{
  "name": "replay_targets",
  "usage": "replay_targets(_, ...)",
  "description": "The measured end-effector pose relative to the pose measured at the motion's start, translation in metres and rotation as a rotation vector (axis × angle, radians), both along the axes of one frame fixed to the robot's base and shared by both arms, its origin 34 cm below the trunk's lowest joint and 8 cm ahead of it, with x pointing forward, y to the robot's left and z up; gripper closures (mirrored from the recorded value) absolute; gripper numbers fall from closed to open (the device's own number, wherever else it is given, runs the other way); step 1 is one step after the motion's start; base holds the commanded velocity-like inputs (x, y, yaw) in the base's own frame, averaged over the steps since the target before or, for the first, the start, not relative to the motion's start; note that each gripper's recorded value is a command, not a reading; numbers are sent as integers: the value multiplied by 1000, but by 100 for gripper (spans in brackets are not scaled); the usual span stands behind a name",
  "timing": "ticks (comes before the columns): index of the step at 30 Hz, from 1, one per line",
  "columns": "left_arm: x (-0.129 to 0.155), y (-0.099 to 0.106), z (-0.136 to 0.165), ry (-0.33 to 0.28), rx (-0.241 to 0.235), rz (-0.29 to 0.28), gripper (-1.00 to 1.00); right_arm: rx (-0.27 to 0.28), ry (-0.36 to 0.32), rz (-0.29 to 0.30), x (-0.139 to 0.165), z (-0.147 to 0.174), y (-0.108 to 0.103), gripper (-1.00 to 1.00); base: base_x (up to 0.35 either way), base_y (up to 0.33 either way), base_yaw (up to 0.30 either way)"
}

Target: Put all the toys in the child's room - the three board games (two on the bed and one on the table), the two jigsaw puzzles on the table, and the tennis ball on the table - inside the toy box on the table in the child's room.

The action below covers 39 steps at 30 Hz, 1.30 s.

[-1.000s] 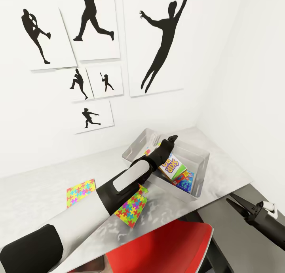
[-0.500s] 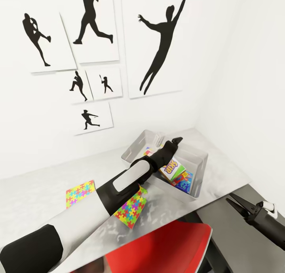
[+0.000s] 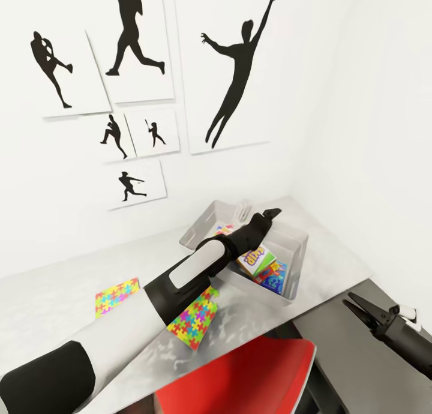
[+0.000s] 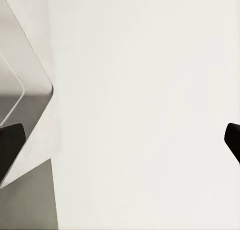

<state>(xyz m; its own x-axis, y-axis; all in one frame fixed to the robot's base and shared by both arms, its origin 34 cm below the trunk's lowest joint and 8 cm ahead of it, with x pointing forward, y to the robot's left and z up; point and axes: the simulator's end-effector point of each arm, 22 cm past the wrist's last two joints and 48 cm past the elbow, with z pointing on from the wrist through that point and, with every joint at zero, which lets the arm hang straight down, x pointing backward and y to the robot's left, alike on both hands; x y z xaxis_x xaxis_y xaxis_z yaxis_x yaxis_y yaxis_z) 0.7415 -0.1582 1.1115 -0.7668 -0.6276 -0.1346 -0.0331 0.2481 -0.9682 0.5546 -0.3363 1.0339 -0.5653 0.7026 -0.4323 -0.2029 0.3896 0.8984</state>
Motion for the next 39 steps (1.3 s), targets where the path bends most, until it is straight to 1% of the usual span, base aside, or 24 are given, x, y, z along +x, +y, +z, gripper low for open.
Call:
replay_targets(4,-4,-2,4,-6,0,-23,-100,-2,-4,0,0,2,0,-100,0,0,-77)
replay_targets(8,-4,2,7,-14,2,-26,-100,-1,-8,-1,-1,4,0,-100,0,0,-77)
replay_targets(11,-6,5,17,-36,-7,-31,-100,-3,-10,-1,-1,5,0,-100,0,0,-75)
replay_targets(16,-12,12,45,-94,-31,-51,-100,-6,-14,-2,-1,7,0,-100,0,0,-60)
replay_targets(18,-17,14,53,-115,-30,-78,-100,-6,-16,-3,-1,8,0,-100,0,0,-24)
replay_targets(20,-23,18,53,-130,-11,-121,-100,-7,-17,-3,-1,8,-1,-100,0,0,-12)
replay_targets(21,-25,25,50,-136,8,-153,-100,-7,-18,-3,-1,9,-1,-100,0,0,-8)
replay_targets(22,-26,30,49,-139,18,-169,-100,-7,-19,-3,-1,9,-1,-100,0,0,-5)
replay_targets(23,-25,41,46,-143,36,-195,-100,-7,-19,-3,-1,9,-1,-100,0,0,-4)
replay_targets(25,-23,57,45,-147,57,-220,-100,-6,-19,-4,-1,9,-1,-100,0,0,-3)
replay_targets(26,-23,71,44,-154,77,-248,-100,-4,-18,-4,-1,9,-1,-100,0,0,-2)
replay_targets(28,-24,86,42,-160,100,-277,-100,-3,-16,-6,-1,8,-1,-100,0,0,-1)
replay_targets(29,-27,99,38,-163,123,-306,-100,-4,-16,-7,-1,7,-1,-100,0,0,0)
replay_targets(30,-30,107,34,-162,136,-319,-100,-6,-17,-9,-1,7,-1,-100,0,0,0)
replay_targets(31,-34,122,26,-157,163,-338,-100,-9,-20,-10,-1,6,-2,-100,0,0,0)
replay_targets(32,-35,131,22,-154,177,-344,-100,-10,-22,-12,-1,6,-2,-100,0,0,0)
replay_targets(33,-35,149,15,-148,203,-346,-100,-13,-24,-13,-1,6,-3,-100,0,0,0)
replay_targets(34,-35,159,11,-143,214,-344,-100,-14,-24,-15,-1,6,-3,-100,0,0,0)
replay_targets(36,-39,191,-6,-112,248,-344,-100,-13,-20,-19,-1,2,-4,-100,0,0,0)
replay_targets(38,-47,206,-15,-88,249,-355,-100,-13,-18,-21,-1,1,-4,-100,0,0,0)
replay_targets(39,-56,218,-22,-68,232,-373,-100,-13,-17,-24,-1,-1,-5,-100,0,0,0)
